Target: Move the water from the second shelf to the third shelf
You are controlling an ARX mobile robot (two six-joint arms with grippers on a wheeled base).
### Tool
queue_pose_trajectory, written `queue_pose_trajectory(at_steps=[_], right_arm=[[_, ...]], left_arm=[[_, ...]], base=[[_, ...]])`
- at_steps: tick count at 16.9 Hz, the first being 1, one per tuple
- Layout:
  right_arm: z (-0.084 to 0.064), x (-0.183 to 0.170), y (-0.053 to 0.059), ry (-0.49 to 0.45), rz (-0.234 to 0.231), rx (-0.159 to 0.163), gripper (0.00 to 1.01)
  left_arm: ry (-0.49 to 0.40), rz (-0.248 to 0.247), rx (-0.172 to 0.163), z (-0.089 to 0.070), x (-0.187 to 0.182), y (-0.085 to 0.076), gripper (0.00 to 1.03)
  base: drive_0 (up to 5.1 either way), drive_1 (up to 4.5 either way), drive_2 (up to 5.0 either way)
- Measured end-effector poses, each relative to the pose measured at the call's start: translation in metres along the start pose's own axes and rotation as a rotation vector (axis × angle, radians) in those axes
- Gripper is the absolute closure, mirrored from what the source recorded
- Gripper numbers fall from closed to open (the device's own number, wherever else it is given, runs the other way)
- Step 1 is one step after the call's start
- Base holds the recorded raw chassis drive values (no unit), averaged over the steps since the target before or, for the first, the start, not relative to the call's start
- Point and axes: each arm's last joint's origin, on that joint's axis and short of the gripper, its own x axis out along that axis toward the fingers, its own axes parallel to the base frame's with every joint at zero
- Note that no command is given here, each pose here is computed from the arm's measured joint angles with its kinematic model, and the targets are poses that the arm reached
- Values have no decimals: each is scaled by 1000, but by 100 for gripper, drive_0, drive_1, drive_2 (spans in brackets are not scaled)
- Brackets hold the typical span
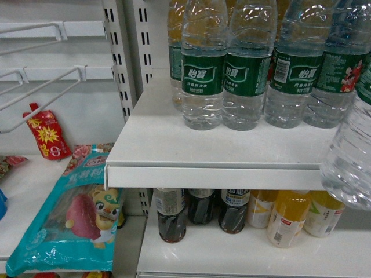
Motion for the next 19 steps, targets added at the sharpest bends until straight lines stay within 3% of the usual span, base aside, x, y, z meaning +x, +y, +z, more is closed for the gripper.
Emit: queue_pose_trajectory(at_steps=[4,9,19], right_arm=[[18,40,6,14,-8,-24,62],[28,73,-5,54,-67,-38,62],[27,100,1,82,-78,-47,62]], left_arm=[[0,0,0,0,0,0,5],[0,0,0,0,0,0,5],[0,0,0,0,0,0,5]], base=[[0,0,0],[0,0,0],[0,0,0]])
